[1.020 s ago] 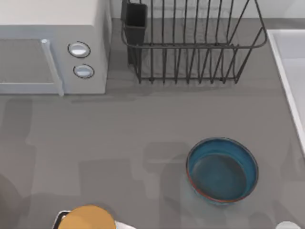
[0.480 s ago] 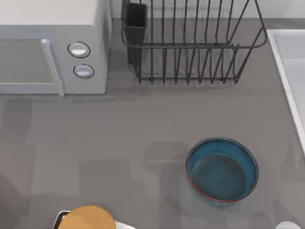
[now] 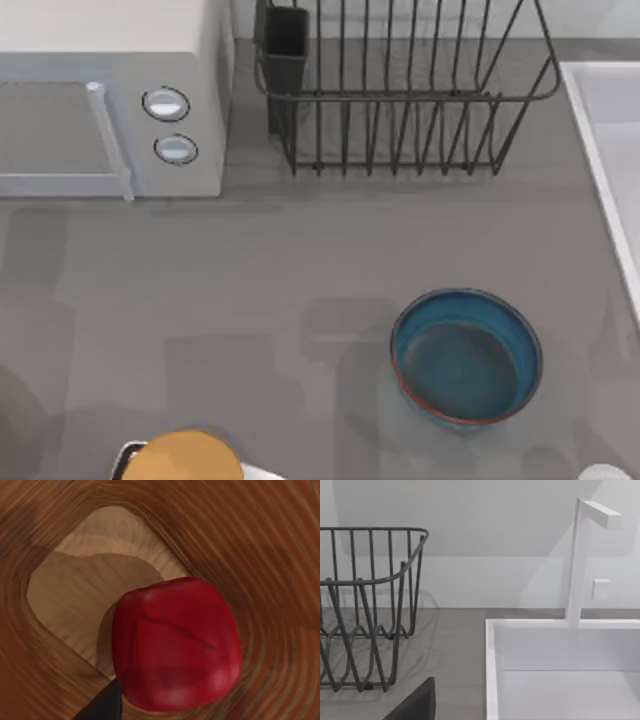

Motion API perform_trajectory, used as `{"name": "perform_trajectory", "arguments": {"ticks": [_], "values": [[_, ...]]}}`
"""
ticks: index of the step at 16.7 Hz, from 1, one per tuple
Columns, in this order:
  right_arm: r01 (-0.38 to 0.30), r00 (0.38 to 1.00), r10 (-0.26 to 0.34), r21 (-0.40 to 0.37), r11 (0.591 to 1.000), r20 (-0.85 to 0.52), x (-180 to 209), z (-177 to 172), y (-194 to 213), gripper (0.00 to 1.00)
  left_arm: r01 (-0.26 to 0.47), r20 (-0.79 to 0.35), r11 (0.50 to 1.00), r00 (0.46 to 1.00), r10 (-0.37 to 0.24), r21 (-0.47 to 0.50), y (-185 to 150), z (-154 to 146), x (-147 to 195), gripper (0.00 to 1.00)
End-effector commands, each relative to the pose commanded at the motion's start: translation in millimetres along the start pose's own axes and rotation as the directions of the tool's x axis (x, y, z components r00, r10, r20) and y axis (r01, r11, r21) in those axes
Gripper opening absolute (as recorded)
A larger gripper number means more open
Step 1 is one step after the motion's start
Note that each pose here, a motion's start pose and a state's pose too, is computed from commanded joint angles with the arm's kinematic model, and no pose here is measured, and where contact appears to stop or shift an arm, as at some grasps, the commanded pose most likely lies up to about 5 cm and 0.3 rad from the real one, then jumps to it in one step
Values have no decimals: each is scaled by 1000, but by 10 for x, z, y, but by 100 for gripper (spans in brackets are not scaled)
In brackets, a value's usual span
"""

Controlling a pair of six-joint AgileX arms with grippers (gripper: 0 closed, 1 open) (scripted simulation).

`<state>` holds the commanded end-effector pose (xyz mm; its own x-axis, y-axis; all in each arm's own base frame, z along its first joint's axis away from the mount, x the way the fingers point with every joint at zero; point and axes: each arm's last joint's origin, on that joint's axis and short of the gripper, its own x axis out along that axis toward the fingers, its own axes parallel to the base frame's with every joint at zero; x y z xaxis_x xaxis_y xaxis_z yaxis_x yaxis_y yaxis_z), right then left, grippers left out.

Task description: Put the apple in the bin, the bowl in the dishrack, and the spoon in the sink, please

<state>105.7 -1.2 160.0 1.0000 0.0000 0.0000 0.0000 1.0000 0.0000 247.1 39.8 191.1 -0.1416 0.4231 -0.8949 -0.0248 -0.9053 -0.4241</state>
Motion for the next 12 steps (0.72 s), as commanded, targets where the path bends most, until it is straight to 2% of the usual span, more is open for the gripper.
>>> {"name": "perform_trajectory", "arguments": {"ticks": [3,5,7,9,10,12], "values": [[0,1000,0,0,1000,0,0,0,0,100,-10,-29,999,1000,9,-43,-13,5,-31,100],[0,1000,0,0,1000,0,0,0,0,100,-41,-96,989,995,27,-142,-44,24,-101,100],[0,1000,0,0,1000,0,0,0,0,100,-107,-200,951,979,49,-291,-86,74,-202,100],[0,1000,0,0,1000,0,0,0,0,100,-220,-326,863,943,68,-455,-130,158,-316,100],[0,1000,0,0,1000,0,0,0,0,100,-293,-394,795,916,75,-531,-150,213,-373,100],[0,1000,0,0,1000,0,0,0,0,100,-465,-530,602,844,80,-649,-176,350,-474,100]]}}
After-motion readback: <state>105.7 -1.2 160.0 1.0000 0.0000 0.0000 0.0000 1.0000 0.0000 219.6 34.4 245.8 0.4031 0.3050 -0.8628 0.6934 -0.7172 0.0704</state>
